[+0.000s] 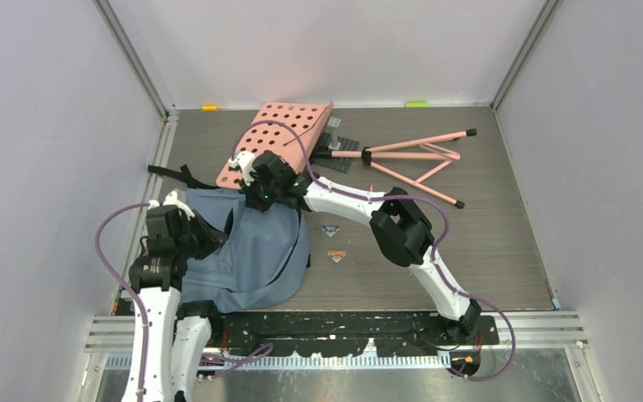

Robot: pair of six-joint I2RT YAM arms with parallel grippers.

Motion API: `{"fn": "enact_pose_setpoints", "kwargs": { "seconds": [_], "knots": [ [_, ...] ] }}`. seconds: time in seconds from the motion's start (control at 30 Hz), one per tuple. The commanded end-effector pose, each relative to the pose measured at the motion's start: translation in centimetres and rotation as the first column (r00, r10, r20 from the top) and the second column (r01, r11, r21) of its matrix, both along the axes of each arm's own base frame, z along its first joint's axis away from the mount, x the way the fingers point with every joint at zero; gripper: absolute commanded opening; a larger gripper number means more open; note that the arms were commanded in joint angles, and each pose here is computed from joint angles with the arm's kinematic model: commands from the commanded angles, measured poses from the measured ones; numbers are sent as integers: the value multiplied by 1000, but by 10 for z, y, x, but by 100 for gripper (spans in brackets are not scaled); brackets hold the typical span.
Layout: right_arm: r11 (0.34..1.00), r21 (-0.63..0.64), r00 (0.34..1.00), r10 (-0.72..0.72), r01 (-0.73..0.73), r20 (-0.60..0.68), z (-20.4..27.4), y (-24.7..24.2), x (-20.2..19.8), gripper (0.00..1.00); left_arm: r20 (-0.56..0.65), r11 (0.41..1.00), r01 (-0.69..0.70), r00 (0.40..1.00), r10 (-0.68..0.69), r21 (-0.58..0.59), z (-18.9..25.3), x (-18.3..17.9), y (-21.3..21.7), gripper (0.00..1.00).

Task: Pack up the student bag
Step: Unzip the student bag at the center of the board.

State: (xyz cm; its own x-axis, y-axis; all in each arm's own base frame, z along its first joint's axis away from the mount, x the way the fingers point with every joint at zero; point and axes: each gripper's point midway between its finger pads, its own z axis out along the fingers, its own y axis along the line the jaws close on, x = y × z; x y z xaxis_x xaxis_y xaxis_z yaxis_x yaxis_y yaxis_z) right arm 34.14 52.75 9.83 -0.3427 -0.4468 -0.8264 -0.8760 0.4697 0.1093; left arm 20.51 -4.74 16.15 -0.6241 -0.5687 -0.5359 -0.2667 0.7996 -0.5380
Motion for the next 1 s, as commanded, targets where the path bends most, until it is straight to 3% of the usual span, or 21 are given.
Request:
{"fn": "enact_pose_setpoints", "kwargs": {
  "seconds": [0.0,0.33,0.5,0.7,0.9,0.97],
  "knots": [
    [971,50,962,-236,232,135,45,-30,65,0,-52,997,-33,998,30,-63,2,-31,-8,0],
    [945,74,937,-326,319,124,54,-36,74,0,-147,1000,-14,989,11,-20,-1,-53,-5,0],
    [934,71,924,-357,351,133,57,-39,81,0,-227,993,-2,973,30,121,2,-75,15,0],
    [925,56,916,-379,375,134,55,-40,85,0,-330,993,114,939,-94,41,-14,-92,-3,0],
    [916,60,909,-401,397,114,59,-44,83,0,-300,988,138,947,-111,71,-7,-87,-1,0],
    [915,70,911,-403,398,91,65,-44,79,4,-260,986,146,958,-121,78,0,-79,-1,13]
  ]
}}
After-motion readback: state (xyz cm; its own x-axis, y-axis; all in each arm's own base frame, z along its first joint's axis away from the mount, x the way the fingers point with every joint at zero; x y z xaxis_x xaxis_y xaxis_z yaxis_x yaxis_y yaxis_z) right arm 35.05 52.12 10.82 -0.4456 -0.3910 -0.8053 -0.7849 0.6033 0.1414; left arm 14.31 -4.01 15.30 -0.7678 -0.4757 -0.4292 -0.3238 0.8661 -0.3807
